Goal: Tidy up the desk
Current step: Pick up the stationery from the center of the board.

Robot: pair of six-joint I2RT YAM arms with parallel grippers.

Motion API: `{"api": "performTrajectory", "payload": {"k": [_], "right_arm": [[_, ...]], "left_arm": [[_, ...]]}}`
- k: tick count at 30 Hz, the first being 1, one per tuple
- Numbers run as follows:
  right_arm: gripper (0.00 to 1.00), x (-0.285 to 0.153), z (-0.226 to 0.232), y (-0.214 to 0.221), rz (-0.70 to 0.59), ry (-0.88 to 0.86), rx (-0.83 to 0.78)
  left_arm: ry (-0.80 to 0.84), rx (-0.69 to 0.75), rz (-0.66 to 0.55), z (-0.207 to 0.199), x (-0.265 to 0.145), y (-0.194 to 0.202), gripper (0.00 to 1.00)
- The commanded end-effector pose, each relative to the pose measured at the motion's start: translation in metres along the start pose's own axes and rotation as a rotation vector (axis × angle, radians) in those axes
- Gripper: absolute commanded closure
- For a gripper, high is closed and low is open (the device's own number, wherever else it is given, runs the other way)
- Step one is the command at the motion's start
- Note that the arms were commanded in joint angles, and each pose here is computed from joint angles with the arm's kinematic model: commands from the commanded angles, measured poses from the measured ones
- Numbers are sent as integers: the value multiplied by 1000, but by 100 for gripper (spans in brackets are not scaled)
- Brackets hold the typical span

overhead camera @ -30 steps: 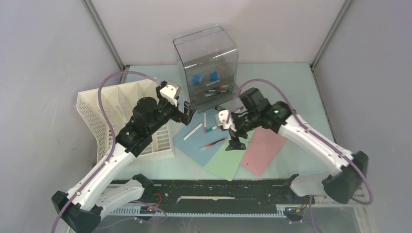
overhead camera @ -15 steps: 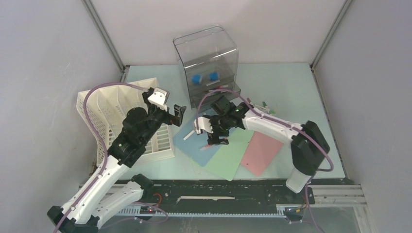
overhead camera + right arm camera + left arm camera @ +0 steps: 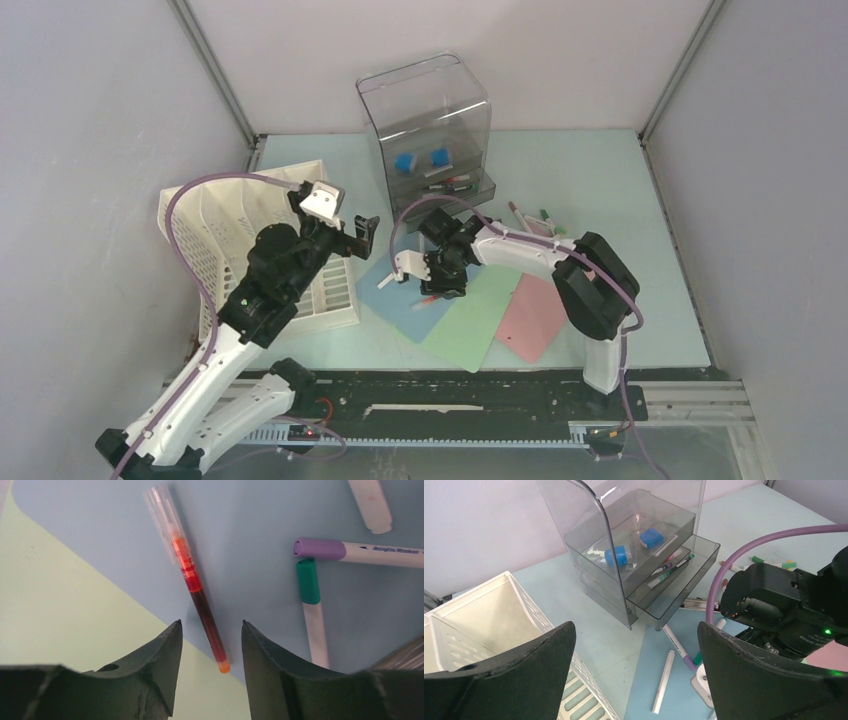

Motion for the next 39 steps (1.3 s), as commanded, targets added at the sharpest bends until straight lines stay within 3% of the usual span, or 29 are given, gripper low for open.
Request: {"api": "performTrajectory", "payload": {"k": [1,14,16,18,19,29,39], "right_arm": [[47,6,-3,-6,42,18,-16],[74,19,3,-1,92,-4,-25],[83,19,3,-2,97,-9,-26],[99,19,3,-3,107,-18,-15],[100,19,3,-2,115,-23,-6],[100,-5,4,-13,94,-45,-30],[100,-47,4,-21,10,16,-86]], "left_arm": [[-27,20,-43,5,-2,-8,0],[-26,24,-41,5,-2,-7,0],[-26,24,-43,5,-2,-8,0],[-26,24,-42,5,-2,-7,0],[-25,25,-41,5,-2,-7,0],[-31,16,-41,5,-1,-7,0],[53,-149,-152,-8,-3,-42,0]]}}
Point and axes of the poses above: each gripper's point midway between its finger pads, its own x axis out along the fingers, its own z axis along the line the jaws close on, y = z × x, the point moved 6 cm from there along -x, back along the fingers, and after that the axes turned 2 degrees about -x, right-handed, at the moved point
